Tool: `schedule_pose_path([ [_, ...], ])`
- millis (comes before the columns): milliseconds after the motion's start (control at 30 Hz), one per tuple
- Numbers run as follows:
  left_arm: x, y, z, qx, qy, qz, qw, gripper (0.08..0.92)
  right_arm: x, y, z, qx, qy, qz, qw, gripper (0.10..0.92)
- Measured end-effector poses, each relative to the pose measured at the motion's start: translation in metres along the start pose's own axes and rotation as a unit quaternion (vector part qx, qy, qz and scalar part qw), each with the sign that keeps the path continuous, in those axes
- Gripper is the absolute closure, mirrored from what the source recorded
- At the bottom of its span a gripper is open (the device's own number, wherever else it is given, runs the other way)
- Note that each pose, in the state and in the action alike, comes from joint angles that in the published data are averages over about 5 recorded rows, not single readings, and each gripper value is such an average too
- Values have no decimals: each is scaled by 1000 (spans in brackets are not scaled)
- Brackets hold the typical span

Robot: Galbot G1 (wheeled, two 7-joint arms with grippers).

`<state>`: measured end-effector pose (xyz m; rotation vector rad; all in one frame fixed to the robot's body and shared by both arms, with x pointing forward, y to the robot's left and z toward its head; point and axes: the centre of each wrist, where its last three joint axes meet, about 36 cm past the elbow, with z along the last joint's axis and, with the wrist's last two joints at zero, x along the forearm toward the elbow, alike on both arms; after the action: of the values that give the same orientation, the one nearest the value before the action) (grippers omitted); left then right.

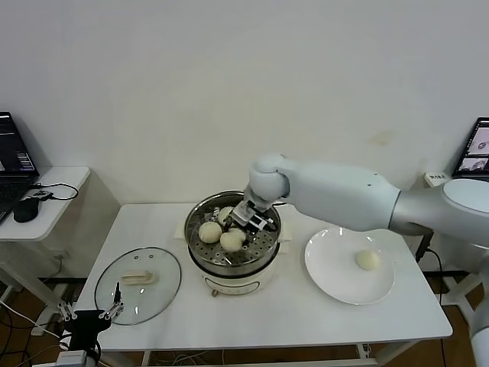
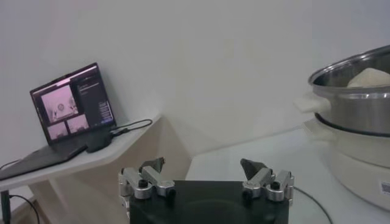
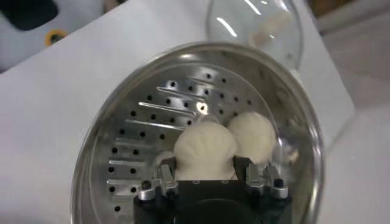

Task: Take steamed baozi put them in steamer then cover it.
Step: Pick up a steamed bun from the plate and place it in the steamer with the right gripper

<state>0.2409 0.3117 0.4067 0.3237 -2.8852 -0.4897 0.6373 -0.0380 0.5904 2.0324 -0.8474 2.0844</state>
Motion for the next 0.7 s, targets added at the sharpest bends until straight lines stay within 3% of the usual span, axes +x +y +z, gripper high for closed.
schedule_pose_path([
  [267,0,0,0,1,-1,-1,1000,177,-10,-1,-5,29,-9,-10,999,378],
  [400,0,0,-1,0,-2,-1,1000,177,-8,-2,-5,34,-9,-8,999,315],
  [533,-1,1,-2,-1,-4,-1,1000,177,3,-2,0,30,-5,2,1000,224],
  [700,-2,2,-4,-2,-8,0,1000,177,28,0,10,10,7,19,1000,200],
])
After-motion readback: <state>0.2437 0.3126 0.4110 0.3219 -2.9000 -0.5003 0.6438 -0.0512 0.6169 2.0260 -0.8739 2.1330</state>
